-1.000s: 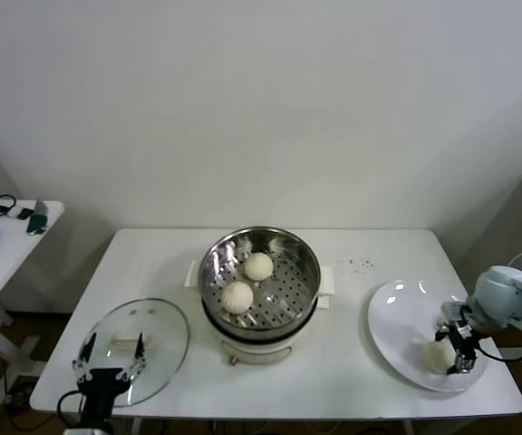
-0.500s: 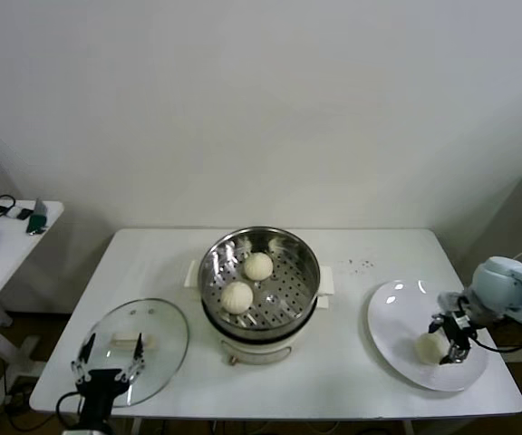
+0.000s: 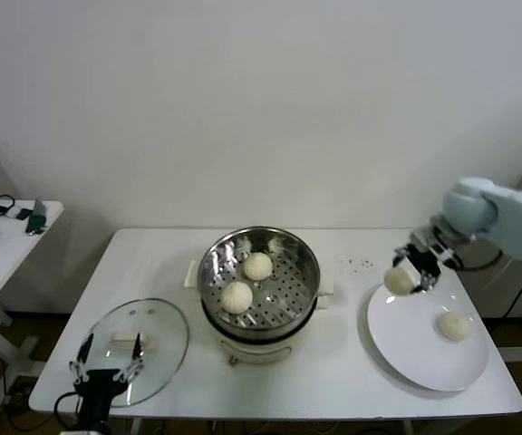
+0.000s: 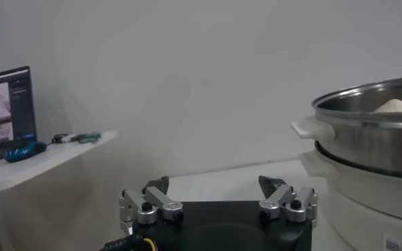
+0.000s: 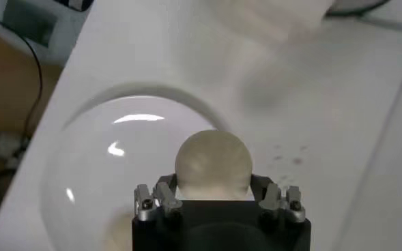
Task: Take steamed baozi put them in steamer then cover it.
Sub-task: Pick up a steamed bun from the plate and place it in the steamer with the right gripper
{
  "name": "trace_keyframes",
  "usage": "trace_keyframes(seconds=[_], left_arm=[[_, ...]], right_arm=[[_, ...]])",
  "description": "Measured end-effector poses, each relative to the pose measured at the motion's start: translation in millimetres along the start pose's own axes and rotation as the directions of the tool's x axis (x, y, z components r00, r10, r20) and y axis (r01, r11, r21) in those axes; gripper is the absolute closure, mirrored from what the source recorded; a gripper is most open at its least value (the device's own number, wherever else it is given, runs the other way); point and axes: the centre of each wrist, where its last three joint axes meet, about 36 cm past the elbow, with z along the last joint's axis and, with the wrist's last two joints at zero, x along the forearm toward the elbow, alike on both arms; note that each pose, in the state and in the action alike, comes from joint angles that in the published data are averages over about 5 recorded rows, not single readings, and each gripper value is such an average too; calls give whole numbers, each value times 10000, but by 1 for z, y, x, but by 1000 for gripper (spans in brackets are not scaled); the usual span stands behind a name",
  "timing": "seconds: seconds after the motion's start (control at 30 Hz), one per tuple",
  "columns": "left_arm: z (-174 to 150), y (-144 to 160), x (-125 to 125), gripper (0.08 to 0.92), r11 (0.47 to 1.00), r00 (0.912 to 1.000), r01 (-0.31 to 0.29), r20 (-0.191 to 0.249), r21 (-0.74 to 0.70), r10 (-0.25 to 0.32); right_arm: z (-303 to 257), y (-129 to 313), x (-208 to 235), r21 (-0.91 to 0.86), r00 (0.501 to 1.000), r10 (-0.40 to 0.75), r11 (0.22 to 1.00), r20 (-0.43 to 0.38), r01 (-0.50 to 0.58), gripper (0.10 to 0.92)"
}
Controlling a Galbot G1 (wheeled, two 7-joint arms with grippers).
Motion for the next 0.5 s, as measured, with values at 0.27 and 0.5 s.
trace_keyframes(seconds=[0.27, 0.5], left_arm=[[1, -2, -2, 177, 10000, 10000, -51, -28, 14, 51], [3, 0, -2, 177, 9999, 9999, -115, -72, -19, 114]], right_arm=[[-79, -72, 56, 3238, 9990, 434, 9453, -79, -385, 327], [-158, -116, 64, 5600, 9995, 322, 8280, -2, -266, 327]])
